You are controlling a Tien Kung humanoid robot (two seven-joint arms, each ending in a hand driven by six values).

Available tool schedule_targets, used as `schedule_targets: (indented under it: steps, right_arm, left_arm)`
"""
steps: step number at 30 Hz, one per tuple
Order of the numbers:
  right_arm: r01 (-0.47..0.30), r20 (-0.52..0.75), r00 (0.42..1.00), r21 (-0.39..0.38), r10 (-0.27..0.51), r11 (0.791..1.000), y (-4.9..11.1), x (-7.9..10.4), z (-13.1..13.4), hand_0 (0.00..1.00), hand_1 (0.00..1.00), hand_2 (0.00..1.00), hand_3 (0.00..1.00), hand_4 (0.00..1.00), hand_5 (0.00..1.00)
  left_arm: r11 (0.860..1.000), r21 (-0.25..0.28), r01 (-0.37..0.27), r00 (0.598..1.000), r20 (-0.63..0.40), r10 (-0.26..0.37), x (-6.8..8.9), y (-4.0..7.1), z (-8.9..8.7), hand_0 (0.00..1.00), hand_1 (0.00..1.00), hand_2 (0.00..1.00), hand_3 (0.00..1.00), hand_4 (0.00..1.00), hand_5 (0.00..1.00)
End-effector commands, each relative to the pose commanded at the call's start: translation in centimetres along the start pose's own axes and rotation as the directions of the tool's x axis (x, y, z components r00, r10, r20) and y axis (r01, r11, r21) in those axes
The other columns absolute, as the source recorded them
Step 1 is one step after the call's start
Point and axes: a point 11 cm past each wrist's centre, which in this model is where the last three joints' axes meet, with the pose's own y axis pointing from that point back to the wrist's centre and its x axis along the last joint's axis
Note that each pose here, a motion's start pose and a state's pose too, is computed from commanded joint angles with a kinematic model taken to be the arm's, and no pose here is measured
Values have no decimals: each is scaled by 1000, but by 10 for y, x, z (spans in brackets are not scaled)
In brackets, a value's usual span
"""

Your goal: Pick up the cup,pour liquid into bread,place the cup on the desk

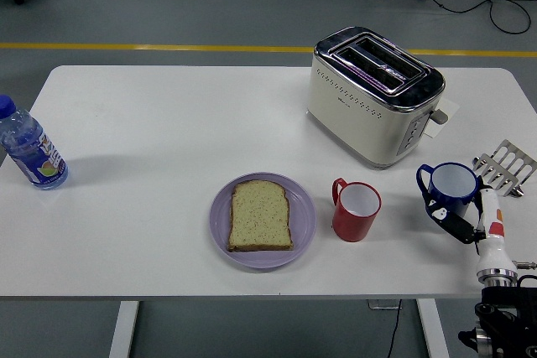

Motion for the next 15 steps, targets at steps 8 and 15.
schedule_targets:
  steps: [8,15]
  right_arm:
    - [11,-25,1000,-33,-12,999,0,-4,8,524,467,570,643,587,100]
    - [13,-37,999,-51,-15,999,0,-4,12,542,478,576,670,627,128]
  left_arm:
    - [1000,-2,0,1000,-1,0,0,0,1,636,646,656,549,320,840]
    - [1000,0,1,1000,2,-1,-1,0,-1,636,645,655,549,321,840]
